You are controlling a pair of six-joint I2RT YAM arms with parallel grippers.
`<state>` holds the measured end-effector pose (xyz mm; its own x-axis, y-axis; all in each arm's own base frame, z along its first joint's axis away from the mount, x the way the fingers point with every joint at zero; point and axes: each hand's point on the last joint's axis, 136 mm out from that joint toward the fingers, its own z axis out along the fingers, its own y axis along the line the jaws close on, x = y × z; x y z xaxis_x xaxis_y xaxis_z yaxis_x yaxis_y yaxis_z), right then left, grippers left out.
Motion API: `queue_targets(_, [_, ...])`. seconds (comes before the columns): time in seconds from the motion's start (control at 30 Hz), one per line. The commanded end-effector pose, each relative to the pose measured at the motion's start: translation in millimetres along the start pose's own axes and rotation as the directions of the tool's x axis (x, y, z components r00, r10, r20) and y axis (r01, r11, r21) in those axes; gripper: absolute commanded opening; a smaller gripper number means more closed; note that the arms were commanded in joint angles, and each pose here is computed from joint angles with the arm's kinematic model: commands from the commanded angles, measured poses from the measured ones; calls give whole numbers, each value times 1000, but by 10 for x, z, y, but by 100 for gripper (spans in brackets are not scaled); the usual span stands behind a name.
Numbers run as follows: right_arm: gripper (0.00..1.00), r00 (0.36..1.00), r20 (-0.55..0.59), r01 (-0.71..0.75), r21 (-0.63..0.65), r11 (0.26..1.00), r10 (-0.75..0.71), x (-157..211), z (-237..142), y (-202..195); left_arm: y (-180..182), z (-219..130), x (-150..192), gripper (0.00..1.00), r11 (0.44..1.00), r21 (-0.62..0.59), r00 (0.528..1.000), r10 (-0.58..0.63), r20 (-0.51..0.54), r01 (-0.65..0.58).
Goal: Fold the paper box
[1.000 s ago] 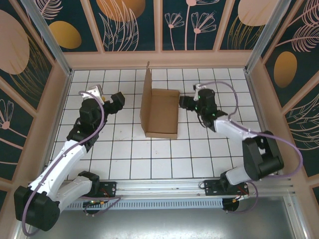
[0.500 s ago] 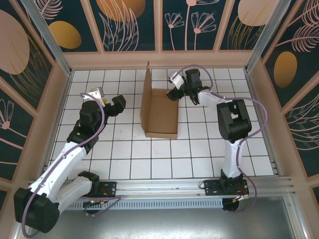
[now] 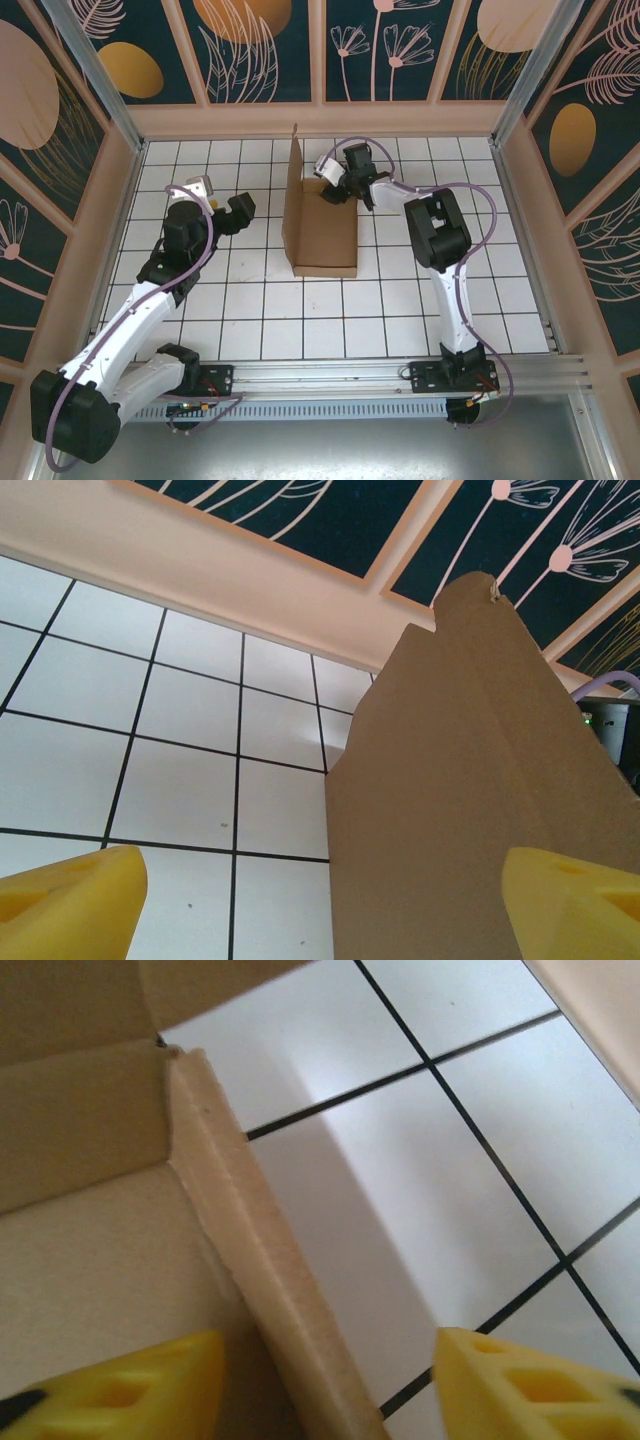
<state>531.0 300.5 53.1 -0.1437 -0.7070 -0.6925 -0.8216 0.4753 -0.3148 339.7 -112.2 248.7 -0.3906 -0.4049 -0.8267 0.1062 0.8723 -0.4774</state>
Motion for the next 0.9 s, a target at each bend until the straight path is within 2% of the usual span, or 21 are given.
queue_targets(0.0, [45, 995, -92, -23, 34, 999, 26, 183, 24, 0, -11, 0, 10, 91, 1000, 16, 1000, 5, 8, -5])
queue_targets(0.13, [33, 984, -150, -85, 102, 991, 100, 316, -134, -27, 1, -34, -33, 91, 1000, 7, 1000, -1, 27, 1])
queue_targets(0.3, [28, 954, -215, -180, 151, 972, 210, 523, -413, 88, 33, -94, -84, 91, 1000, -12, 998, -12, 54, 12])
queue_targets(0.43, [31, 888, -281, -305, 237, 923, 365, 703, -636, 249, 150, -144, -156, 91, 996, -85, 996, -22, 85, 29])
queue_targets(0.53, [33, 841, -349, -344, 244, 907, 413, 827, -781, 542, 243, -190, -212, 91, 989, -142, 994, -17, 110, 33])
queue_targets(0.67, [33, 790, -361, -457, 194, 868, 496, 880, -1034, 842, 299, -221, -262, 91, 982, -186, 992, 4, 123, 19])
queue_targets(0.73, [36, 770, -344, -532, 120, 838, 538, 789, -1162, 978, 304, -246, -278, 92, 982, -188, 991, 11, 130, 14])
queue_targets(0.87, [47, 736, -339, -602, 71, 796, 587, 664, -1248, 987, 346, -289, -285, 92, 979, -204, 989, 23, 148, 8])
